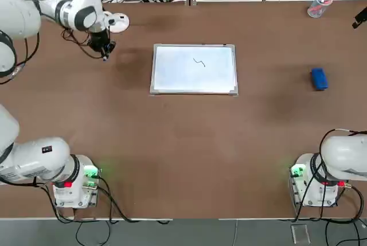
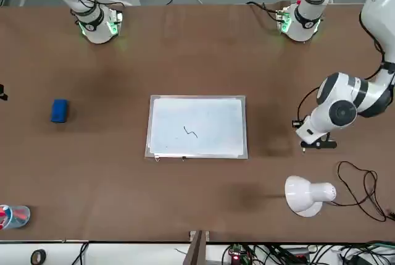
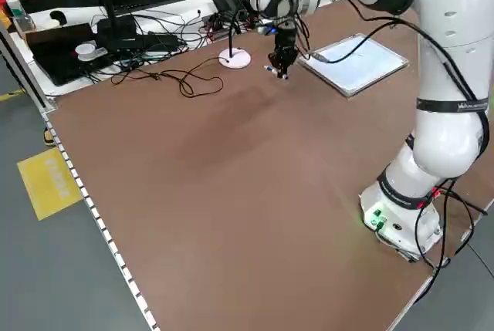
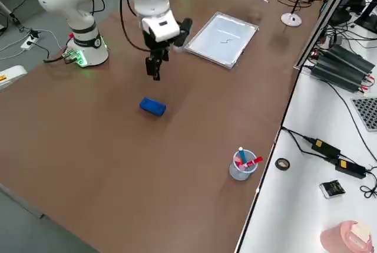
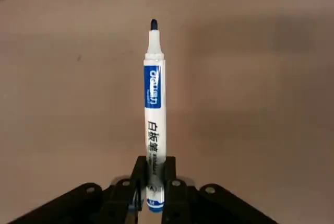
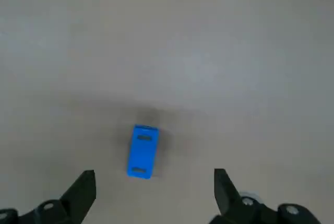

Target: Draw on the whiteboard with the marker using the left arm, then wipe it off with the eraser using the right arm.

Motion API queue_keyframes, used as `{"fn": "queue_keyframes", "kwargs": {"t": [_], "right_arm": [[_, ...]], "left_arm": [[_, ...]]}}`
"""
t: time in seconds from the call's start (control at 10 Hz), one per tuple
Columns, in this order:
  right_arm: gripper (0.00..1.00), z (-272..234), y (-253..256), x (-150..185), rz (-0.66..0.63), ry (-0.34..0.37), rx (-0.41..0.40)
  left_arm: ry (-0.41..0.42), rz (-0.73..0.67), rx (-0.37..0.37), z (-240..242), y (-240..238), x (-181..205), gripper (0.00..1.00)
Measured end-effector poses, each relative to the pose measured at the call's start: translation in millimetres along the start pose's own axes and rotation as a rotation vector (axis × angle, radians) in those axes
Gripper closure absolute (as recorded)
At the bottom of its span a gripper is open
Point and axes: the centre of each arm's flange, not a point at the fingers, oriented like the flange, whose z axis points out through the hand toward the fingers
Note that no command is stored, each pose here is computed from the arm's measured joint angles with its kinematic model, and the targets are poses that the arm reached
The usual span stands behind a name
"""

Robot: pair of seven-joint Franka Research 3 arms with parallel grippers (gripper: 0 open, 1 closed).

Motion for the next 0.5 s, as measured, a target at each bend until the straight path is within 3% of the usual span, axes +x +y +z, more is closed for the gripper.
{"fn": "queue_keyframes", "kwargs": {"t": [0.5], "right_arm": [[0.00,32,2,-8,0.011,0.028,-0.021]], "left_arm": [[0.020,-0.029,-0.017,56,-24,-33,0.83]]}}
